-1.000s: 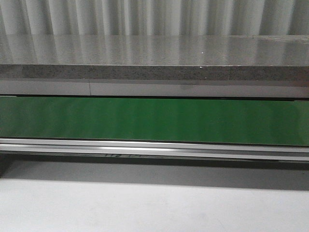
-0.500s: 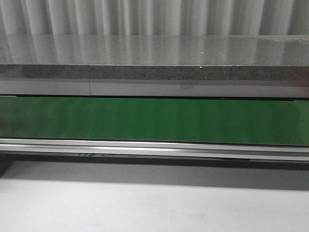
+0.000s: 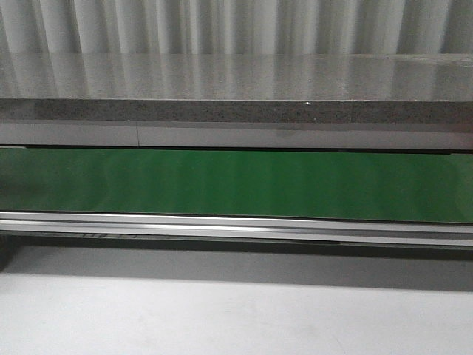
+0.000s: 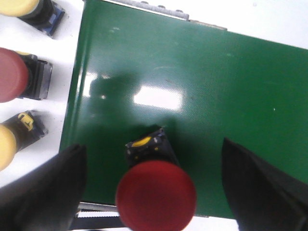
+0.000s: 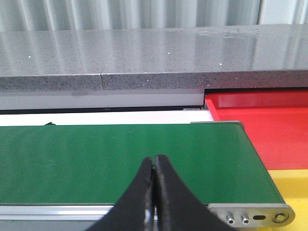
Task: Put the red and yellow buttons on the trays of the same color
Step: 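Lower the red button onto the green belt and open the left gripper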
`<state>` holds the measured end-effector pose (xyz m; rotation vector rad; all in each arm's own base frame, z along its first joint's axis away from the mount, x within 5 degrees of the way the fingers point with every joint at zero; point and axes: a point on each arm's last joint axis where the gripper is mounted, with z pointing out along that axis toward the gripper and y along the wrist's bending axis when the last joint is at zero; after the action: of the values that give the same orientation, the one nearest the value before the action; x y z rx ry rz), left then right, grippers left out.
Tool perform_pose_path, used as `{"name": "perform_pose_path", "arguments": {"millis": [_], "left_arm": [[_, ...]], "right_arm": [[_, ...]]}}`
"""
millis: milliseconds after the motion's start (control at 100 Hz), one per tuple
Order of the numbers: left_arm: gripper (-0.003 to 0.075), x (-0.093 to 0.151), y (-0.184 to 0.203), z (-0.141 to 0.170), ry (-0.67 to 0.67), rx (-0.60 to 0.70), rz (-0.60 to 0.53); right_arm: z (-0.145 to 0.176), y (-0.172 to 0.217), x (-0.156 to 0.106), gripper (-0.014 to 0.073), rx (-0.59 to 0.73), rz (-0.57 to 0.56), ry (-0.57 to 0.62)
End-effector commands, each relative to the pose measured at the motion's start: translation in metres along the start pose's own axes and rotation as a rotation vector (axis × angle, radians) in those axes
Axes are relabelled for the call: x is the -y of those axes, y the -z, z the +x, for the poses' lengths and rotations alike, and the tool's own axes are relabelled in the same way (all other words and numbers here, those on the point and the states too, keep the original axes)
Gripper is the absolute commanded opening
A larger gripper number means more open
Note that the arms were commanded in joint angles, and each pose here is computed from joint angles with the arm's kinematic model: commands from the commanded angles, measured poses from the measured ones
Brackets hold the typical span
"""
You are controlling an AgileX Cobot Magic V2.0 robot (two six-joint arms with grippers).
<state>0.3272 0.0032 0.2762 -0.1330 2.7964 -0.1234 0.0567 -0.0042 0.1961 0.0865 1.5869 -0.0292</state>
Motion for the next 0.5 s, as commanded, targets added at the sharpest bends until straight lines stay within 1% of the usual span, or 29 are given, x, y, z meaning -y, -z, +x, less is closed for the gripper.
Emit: {"name": "perform_pose_path", "arguments": {"millis": [0, 150, 270, 380, 490], "left_arm": [[0.0565, 0.007, 0.029, -0.007, -0.001, 0.131, 0.031], [0.0565, -0.002, 0.052, -0.004, 0.043, 0.205, 0.042], [0.0564, -0.022, 0.072, 0.003, 0.102, 0.236, 0.018], [0.0564, -0.047, 0.085, 0.013, 0.157, 0.213, -0.05], [0.0564, -0.076, 0.085, 0.026, 0.215, 0.134, -0.137]], "right_arm": [[-0.014, 0.003, 0.0, -0.0065, 0.11, 0.0, 0.005], [-0.014, 0.003, 0.0, -0.0065, 0.11, 0.0, 0.005], [-0.014, 0.003, 0.0, -0.0065, 0.11, 0.0, 0.005], [-0.014, 0.003, 0.0, -0.0065, 0.11, 0.0, 0.005], [-0.014, 0.003, 0.0, -0.0065, 0.11, 0.0, 0.005]]}}
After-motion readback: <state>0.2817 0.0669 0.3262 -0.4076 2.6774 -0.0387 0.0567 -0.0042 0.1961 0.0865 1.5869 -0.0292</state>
